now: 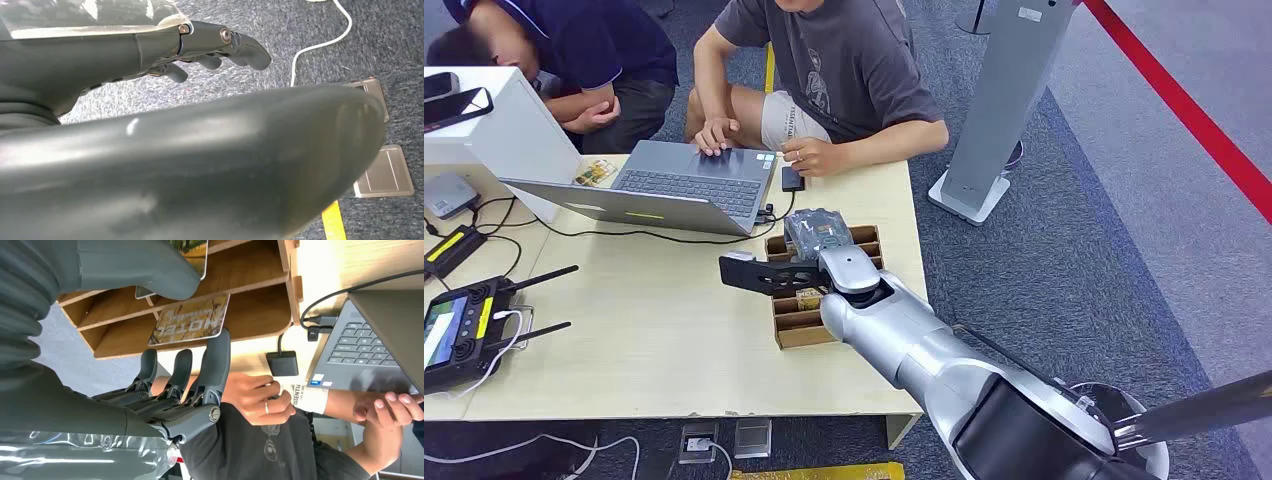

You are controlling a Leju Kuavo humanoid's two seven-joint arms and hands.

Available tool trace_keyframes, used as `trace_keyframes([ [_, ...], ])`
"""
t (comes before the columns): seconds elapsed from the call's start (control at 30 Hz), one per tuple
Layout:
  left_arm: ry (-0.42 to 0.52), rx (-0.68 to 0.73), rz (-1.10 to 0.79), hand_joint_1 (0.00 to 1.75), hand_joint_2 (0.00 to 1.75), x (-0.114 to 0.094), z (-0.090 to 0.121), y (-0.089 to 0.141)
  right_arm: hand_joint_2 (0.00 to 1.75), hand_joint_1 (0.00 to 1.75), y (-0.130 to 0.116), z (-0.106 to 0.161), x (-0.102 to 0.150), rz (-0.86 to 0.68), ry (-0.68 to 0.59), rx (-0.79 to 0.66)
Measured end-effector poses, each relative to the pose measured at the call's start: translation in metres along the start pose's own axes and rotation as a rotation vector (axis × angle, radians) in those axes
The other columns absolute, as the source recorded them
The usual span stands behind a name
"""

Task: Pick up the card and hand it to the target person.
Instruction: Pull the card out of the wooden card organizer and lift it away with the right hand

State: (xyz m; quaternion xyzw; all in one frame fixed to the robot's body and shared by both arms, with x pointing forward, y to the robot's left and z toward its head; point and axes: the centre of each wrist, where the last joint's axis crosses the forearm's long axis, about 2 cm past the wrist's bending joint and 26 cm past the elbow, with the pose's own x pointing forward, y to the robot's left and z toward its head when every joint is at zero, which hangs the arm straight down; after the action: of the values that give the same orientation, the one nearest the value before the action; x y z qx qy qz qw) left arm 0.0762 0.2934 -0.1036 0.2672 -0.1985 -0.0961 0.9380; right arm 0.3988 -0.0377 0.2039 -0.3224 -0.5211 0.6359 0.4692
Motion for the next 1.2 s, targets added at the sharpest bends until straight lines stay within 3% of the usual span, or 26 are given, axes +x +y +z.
trace_keyframes([
  [0.67, -0.015, -0.006, -0.007, 0.00, 0.00, 0.0004, 0.0004, -0.0008, 1.75, 1.18, -0.0010, -0.0003, -0.0003, 0.016, 0.003, 0.003],
  [0.93, -0.020, -0.009, -0.009, 0.00, 0.00, 0.0004, 0.0004, -0.0009, 1.75, 1.44, -0.0014, -0.0003, -0.0005, 0.019, 0.004, -0.009],
  [1.2, -0.024, -0.014, -0.013, 0.00, 0.00, 0.0007, 0.0006, -0.0014, 1.75, 1.44, -0.0023, -0.0005, -0.0010, 0.033, 0.002, -0.034],
])
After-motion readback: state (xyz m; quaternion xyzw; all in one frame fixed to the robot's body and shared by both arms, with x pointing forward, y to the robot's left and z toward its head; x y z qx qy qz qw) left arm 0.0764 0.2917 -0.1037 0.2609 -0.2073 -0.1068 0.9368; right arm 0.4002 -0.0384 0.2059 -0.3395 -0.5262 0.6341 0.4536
